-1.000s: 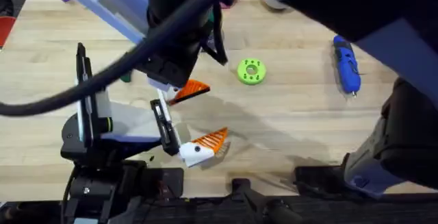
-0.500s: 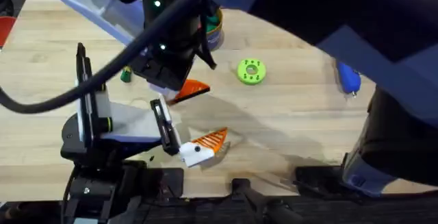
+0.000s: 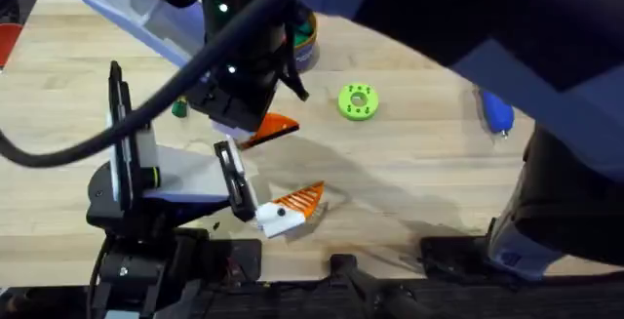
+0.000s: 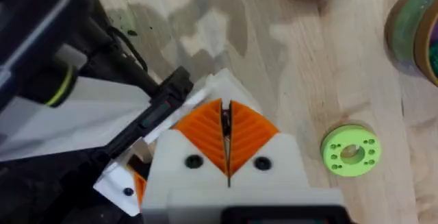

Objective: Pick up the gripper from the table and insert it into the empty holder that is missing its gripper. Then pick up a screw, insert it into the mounting hole, and use the screwdriver to tighten it. Finally, clean up the table by picking up the vegetable and placing it into the bucket.

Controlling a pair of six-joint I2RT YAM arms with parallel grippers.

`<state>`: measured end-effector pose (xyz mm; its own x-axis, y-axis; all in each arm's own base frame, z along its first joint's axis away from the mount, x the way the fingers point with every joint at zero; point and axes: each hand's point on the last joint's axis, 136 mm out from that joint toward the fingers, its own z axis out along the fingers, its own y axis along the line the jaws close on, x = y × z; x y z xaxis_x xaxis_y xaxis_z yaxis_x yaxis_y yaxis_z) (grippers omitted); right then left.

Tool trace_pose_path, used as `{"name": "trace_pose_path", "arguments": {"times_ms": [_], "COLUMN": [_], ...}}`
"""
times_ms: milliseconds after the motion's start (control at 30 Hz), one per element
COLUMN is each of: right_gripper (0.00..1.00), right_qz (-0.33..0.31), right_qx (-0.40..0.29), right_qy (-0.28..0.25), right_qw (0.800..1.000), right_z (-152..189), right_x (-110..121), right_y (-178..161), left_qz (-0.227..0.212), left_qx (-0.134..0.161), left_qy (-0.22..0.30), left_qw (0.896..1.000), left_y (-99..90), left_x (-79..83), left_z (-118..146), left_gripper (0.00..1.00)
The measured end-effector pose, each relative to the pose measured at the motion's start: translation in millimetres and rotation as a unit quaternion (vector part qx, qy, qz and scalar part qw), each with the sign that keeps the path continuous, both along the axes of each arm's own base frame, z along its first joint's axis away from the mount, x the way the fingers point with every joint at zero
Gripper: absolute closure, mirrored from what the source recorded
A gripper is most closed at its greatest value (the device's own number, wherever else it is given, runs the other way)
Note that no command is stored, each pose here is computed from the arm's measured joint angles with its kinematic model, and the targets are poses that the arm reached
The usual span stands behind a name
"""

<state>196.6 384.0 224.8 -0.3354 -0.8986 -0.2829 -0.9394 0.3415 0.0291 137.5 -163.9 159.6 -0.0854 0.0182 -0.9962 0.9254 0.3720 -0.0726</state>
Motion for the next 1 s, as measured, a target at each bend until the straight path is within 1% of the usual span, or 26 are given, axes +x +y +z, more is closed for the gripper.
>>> {"name": "trace_pose_path", "arguments": {"times_ms": [433,833,1000], "right_gripper": [0.996,0.996,0.996], "right_qz": [0.002,0.001,-0.003], "right_qx": [-0.002,-0.015,-0.022], "right_qy": [0.001,0.004,-0.008], "right_qw": [1.0,1.0,1.0], "right_z": [-4.4,-5.7,-7.0], "right_x": [0.3,-1.6,3.2], "right_y": [4.0,-2.3,-3.9], "left_qz": [-0.002,-0.002,-0.002], "left_qx": [-0.001,-0.001,0.0], "left_qy": [0.002,0.003,0.001], "left_qw": [1.0,1.0,1.0], "left_y": [-0.2,-0.2,-0.2], "left_x": [-0.6,-0.6,-0.6], "left_z": [0.0,-0.1,0.0], "left_gripper": [0.015,0.015,0.015]}}
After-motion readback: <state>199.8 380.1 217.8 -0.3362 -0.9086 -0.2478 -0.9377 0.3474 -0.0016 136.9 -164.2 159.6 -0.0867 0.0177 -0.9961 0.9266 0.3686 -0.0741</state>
